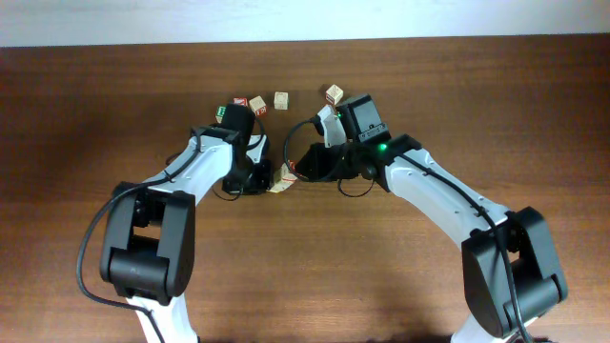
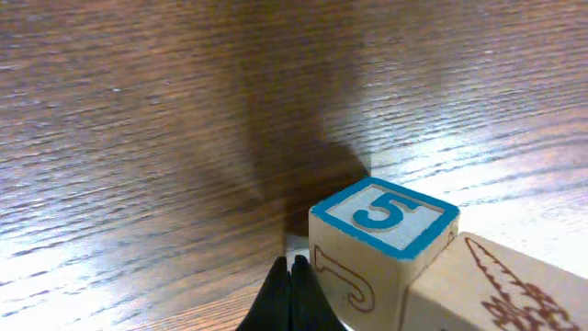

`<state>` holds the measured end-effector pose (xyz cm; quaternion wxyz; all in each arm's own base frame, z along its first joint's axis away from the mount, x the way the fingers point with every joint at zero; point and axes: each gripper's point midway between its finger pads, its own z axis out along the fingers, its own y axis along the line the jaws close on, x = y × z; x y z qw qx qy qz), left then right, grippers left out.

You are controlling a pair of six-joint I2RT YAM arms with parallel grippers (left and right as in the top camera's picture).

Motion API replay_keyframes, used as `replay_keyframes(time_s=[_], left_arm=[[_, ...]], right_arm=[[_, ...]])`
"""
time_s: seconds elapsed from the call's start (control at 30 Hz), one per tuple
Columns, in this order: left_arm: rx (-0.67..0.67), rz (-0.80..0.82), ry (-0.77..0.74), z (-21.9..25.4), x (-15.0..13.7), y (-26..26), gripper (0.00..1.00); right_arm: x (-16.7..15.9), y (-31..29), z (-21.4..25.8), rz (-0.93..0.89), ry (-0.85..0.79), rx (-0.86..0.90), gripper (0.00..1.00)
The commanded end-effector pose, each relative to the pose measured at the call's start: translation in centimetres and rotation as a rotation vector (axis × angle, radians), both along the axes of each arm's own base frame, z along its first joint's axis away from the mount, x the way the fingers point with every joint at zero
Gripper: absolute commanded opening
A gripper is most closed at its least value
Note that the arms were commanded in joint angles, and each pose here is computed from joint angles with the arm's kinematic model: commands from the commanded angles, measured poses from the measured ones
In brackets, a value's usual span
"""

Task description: Rotate 4 blocks

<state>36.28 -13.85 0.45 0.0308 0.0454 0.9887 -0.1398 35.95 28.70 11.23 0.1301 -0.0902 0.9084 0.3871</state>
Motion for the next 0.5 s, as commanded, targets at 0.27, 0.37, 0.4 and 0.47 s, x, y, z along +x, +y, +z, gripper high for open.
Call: replay_keyframes(time_s=[0.27,0.37,0.4,0.47], left_arm=[[0.061,0.116,0.036,-0.2,-0.6,-0.4,0.0],[0.095,0.171,0.034,-0.4,-0.3,0.3,0.0],[0.099,0.188,0.036,-0.4,-0.3,0.4,0.0],[0.099,0.206,0.037,-0.4,-0.2,0.7,0.0]], right_arm=[[-1.9,1.4,-2.0,0.04,0.037,-0.044,0.04],[-1.8,1.4,-2.0,0.036,0.035,-0.046,0.04],[-1.7,1.3,-2.1,0.03,0.033,-0.05,0.04],[-1.5,1.2,-2.3,0.021,0.03,-0.058,0.04]])
